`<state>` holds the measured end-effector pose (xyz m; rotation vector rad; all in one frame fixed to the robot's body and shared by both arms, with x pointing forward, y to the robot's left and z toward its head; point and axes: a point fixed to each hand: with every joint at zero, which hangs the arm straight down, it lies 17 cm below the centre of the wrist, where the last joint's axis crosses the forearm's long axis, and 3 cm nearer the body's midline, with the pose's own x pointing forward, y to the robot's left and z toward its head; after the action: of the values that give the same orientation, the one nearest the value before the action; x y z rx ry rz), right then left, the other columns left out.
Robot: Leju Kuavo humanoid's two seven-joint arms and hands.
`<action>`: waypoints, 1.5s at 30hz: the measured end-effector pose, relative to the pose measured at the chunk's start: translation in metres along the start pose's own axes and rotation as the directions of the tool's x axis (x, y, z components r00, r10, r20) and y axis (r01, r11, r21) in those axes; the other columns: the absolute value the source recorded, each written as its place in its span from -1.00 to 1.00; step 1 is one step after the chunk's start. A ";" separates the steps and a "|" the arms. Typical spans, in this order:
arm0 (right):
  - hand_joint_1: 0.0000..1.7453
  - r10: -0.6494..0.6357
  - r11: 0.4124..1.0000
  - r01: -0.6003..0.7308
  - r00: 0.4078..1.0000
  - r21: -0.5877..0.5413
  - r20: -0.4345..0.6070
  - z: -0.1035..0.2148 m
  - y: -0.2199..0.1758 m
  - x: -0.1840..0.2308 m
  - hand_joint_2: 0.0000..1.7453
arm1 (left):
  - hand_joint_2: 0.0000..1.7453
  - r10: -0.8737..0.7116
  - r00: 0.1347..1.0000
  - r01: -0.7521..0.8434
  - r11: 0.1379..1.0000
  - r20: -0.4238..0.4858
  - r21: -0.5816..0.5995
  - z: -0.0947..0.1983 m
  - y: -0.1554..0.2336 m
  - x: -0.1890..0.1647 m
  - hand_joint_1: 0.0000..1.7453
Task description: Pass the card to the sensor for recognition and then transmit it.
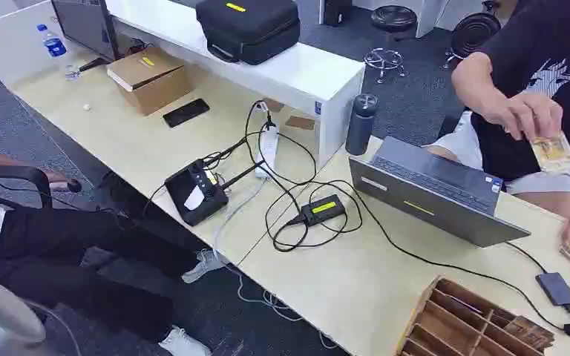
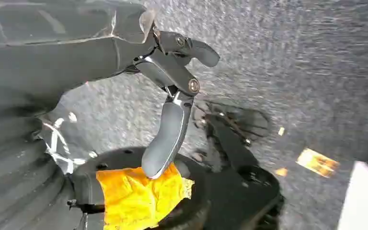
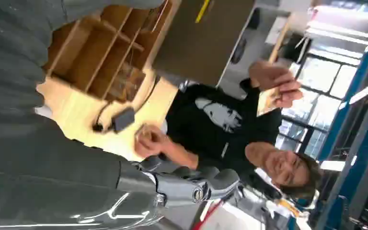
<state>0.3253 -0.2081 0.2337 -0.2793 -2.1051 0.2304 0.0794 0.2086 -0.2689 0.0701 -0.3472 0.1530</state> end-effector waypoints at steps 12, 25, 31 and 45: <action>-1.00 0.723 0.691 -0.723 0.691 0.020 0.001 -0.195 -0.001 -0.060 1.00 | 1.00 -0.257 0.966 0.257 0.966 0.013 -0.024 -0.005 0.003 0.009 -1.00; 0.96 0.726 0.688 -0.722 0.684 -0.071 0.079 -0.202 0.004 -0.044 1.00 | 1.00 -0.316 0.949 0.317 0.948 0.021 -0.035 -0.006 0.001 0.010 -1.00; 1.00 0.667 0.745 -0.660 0.730 -0.101 0.149 -0.197 0.020 -0.012 1.00 | 1.00 -0.320 0.947 0.321 0.946 0.028 -0.038 -0.005 0.000 0.011 -1.00; 1.00 0.578 0.811 -0.576 0.765 -0.100 0.285 -0.183 0.047 0.035 1.00 | 1.00 -0.316 0.948 0.318 0.947 0.048 -0.051 -0.005 -0.004 0.014 -1.00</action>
<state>0.4688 -0.1435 0.3437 -0.9596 -2.2662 0.6707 0.0942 0.2071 -0.2689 0.0701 -0.3749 -0.1780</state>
